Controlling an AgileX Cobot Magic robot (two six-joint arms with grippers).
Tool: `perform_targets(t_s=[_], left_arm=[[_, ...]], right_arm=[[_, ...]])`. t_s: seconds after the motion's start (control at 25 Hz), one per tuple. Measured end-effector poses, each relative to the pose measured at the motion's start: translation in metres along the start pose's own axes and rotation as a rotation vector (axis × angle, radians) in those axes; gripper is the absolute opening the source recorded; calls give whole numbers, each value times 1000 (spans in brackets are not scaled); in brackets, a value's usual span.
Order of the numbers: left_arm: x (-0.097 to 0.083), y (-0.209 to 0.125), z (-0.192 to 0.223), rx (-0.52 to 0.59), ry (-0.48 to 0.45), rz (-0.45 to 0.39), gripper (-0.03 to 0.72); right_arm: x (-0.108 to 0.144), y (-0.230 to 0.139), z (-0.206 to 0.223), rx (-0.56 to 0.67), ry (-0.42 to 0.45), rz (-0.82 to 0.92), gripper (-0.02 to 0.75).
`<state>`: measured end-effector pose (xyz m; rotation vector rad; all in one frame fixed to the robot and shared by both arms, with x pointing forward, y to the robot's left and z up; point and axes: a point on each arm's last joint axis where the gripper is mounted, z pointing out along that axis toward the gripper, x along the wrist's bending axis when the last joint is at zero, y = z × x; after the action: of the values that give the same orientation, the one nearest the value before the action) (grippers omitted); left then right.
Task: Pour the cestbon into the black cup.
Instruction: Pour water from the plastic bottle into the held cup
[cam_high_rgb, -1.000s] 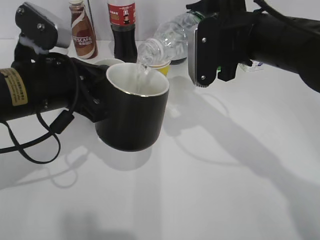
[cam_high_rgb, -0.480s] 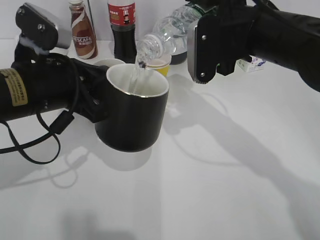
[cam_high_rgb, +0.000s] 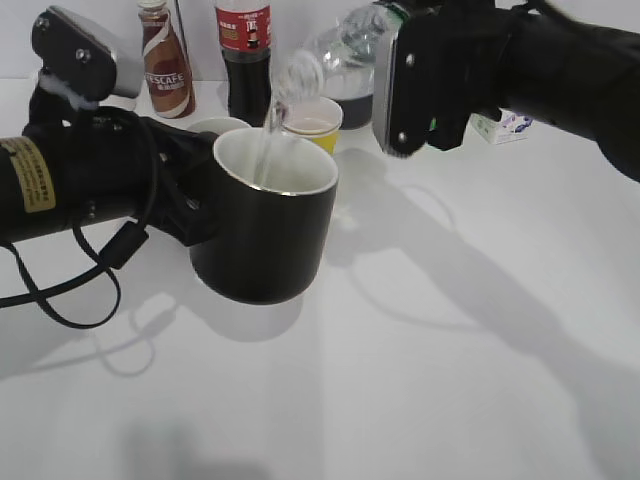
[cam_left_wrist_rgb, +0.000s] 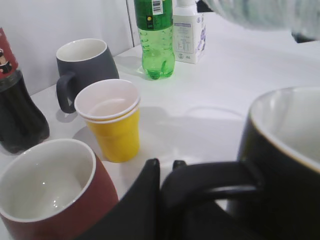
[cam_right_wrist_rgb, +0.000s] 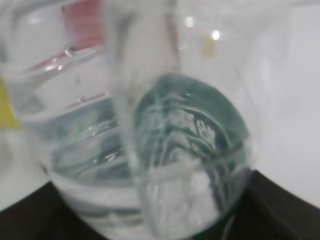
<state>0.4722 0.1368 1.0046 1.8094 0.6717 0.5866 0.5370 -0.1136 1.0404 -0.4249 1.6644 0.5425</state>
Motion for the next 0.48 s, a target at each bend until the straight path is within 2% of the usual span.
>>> perform_targets(t_s=[0.12,0.24,0.32,0.48], left_arm=[[0,0,0,-1,0,0,38],[1,1,0,-21,0,-4,38],[5,3,-1,-43,12,-22,38],[18,6,-4,-92,50,-36,38]], right_arm=[[2,1,0,-9,19,167,470],[12,6,-1,-3,116,352,470],[17,7,-2,20,160,544,470],[17,8,-2,55,157,1040,470]])
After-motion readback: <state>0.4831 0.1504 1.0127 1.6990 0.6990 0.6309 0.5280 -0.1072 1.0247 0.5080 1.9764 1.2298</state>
